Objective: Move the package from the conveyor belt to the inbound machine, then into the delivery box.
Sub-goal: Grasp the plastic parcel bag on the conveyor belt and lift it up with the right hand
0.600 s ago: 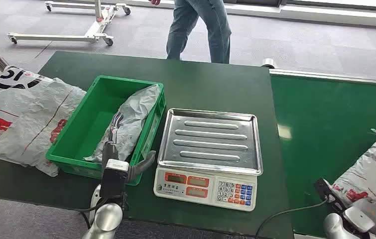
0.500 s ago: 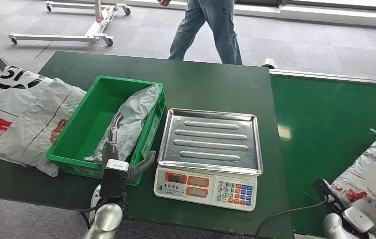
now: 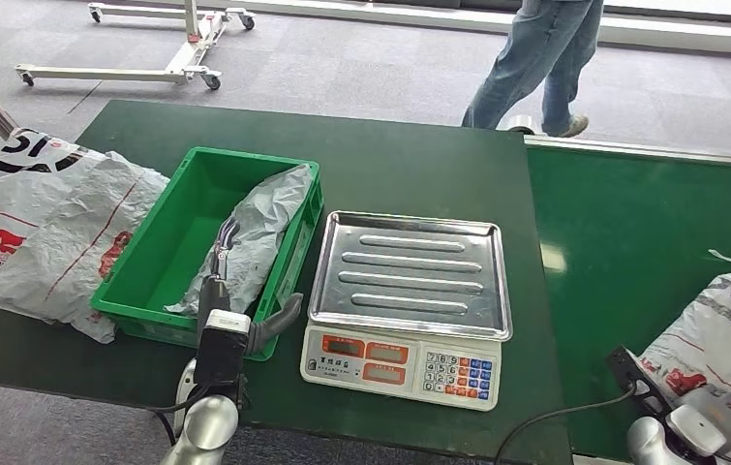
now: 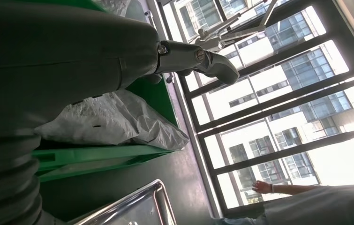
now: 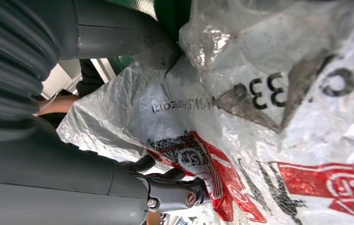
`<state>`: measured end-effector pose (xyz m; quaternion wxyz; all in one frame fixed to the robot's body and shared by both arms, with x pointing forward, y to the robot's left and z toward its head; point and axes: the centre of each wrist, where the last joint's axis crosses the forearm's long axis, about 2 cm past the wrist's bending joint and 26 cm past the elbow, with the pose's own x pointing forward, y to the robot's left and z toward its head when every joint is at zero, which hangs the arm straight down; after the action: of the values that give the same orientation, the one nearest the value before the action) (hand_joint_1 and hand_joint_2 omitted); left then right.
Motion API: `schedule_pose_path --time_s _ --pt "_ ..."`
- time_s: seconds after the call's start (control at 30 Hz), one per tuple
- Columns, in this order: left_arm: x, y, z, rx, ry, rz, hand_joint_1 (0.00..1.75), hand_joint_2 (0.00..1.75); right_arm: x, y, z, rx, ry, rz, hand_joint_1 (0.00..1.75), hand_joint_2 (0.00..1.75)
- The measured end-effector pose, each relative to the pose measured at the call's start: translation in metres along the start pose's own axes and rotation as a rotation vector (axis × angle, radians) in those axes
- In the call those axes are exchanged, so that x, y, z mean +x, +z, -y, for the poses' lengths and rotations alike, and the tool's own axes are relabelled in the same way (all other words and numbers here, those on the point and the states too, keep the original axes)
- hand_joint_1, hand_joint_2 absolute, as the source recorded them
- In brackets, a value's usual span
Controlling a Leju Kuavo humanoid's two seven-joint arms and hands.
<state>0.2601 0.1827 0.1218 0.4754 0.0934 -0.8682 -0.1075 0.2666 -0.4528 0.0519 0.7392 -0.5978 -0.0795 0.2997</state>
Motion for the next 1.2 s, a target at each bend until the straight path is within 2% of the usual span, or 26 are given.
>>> schedule_pose_path --time_s 0.03,1.03,1.2 --pt "0.0 0.0 0.0 0.001 0.0 0.0 0.0 1.75 0.0 0.0 0.0 -0.002 -0.002 0.001 1.75 1.75" --pt "-0.002 0.004 -0.004 0.023 -0.014 -0.016 0.0 1.75 0.008 -0.002 0.009 -0.044 -0.037 0.009 1.75 1.75" --pt "-0.002 0.005 -0.007 0.034 -0.019 -0.018 0.0 1.75 0.014 0.002 0.013 -0.113 -0.058 0.042 1.75 1.75"
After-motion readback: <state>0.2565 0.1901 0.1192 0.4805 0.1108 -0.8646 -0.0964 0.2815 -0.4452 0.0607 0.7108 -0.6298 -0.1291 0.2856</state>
